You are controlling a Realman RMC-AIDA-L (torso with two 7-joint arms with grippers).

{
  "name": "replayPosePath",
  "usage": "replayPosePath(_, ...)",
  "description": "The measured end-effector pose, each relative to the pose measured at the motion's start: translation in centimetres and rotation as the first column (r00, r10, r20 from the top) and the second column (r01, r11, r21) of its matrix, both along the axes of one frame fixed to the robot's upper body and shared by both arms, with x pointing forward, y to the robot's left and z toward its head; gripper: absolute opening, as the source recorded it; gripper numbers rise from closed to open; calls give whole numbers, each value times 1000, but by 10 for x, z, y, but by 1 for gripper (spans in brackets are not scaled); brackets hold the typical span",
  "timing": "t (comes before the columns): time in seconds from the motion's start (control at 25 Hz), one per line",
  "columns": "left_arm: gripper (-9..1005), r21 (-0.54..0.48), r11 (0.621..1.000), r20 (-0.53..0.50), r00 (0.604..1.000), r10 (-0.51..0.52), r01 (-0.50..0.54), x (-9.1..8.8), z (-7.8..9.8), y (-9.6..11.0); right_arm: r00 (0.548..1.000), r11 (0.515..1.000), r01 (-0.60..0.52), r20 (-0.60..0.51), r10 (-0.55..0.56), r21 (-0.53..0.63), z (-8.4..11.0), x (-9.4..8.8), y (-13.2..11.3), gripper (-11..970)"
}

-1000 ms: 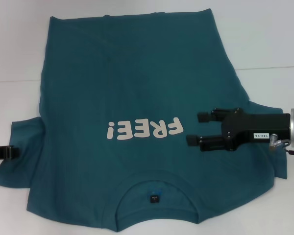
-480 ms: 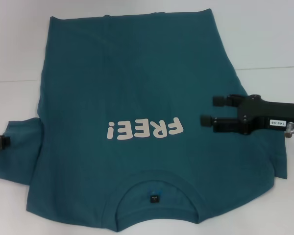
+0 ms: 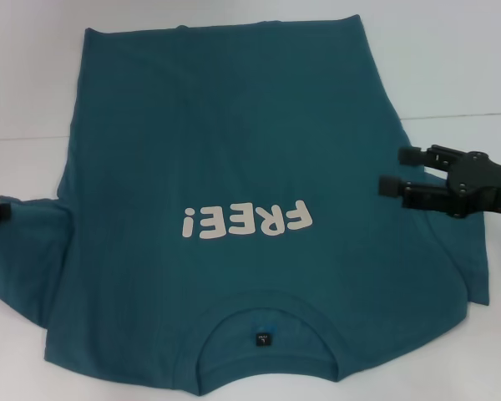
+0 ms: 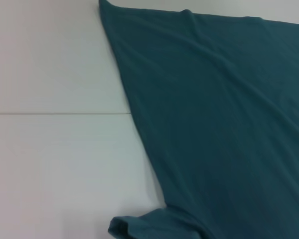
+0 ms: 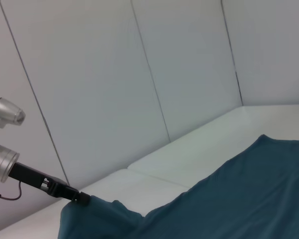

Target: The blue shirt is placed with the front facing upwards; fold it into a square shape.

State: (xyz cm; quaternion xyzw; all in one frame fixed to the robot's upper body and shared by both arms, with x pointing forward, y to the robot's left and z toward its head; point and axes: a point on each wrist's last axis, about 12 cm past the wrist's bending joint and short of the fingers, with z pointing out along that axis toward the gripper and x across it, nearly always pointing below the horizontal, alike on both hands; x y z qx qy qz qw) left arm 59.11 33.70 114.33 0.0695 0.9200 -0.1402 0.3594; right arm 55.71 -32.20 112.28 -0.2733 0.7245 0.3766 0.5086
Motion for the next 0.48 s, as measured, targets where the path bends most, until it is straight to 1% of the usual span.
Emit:
replayPosePath(0.2,39,33,999,-4,1000,-3,3,1,13,-4,1000,1000,17,1,-17,20,-2,-7,-7,920)
replayPosePath(0.48,38,45,999,6,1000,-15,15,2,29,-13,1000,999,17,5,-17,28,-1,-10,-11,920)
